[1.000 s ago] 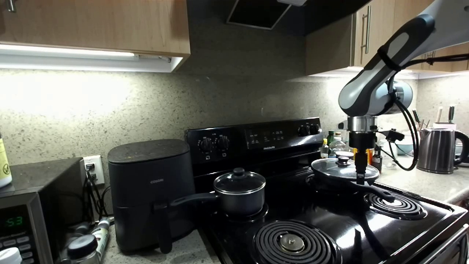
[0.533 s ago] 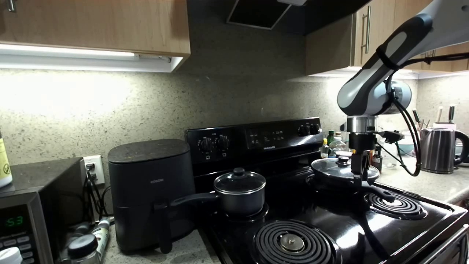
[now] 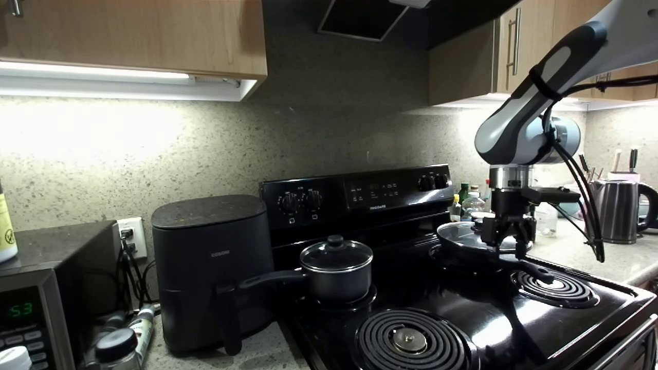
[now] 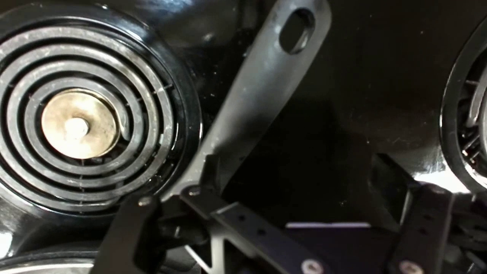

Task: Rotate the black pan.

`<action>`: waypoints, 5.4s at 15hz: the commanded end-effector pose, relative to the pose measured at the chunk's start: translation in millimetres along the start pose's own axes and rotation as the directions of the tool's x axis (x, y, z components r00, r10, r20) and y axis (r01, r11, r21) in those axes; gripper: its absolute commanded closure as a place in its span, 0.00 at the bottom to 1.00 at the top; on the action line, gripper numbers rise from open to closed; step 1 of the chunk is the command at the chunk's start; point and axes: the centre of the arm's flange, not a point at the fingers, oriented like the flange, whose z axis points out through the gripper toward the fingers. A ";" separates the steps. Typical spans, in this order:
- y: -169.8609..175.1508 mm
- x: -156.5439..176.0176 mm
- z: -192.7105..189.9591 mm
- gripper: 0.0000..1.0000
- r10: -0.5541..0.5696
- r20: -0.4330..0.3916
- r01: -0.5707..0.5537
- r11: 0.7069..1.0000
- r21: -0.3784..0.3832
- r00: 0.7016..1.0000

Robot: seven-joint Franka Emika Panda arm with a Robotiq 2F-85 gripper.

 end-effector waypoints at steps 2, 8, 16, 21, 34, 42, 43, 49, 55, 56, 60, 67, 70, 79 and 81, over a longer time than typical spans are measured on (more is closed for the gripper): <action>10.7 -12.1 0.5 0.00 0.245 -0.051 -0.246 0.969 -0.002 0.968; 32.1 -6.9 26.1 0.00 0.278 0.011 -0.279 0.958 0.067 0.960; 16.3 13.8 53.4 0.58 0.107 0.075 -0.114 0.989 0.095 0.991; 11.7 12.7 59.9 0.90 0.059 0.099 -0.064 0.997 0.052 0.993; -52.3 31.1 40.0 0.93 -0.370 0.303 0.410 0.909 -0.080 0.878; 28.2 29.2 68.3 0.93 -0.314 0.273 0.327 0.945 0.001 0.909; 39.0 29.0 65.9 0.92 -0.282 0.253 0.291 0.957 0.001 0.925; 87.8 26.2 45.6 0.91 -0.107 0.158 0.104 0.994 0.024 0.982; 113.1 18.7 35.0 0.91 0.019 0.076 -0.029 0.991 0.129 0.997; 118.8 15.1 34.7 0.92 0.044 0.066 -0.053 0.988 0.148 0.997; 137.1 3.6 32.6 0.93 0.159 0.014 -0.158 0.955 0.249 0.987; 140.0 0.0 39.2 0.90 0.198 0.027 -0.198 0.938 0.285 0.980; 139.0 2.1 35.0 0.89 0.186 0.029 -0.187 0.948 0.259 0.982; 162.6 -4.7 25.6 1.00 0.227 0.000 -0.219 0.940 0.262 0.974; 166.8 -6.2 26.5 1.00 0.227 0.002 -0.220 0.939 0.265 0.974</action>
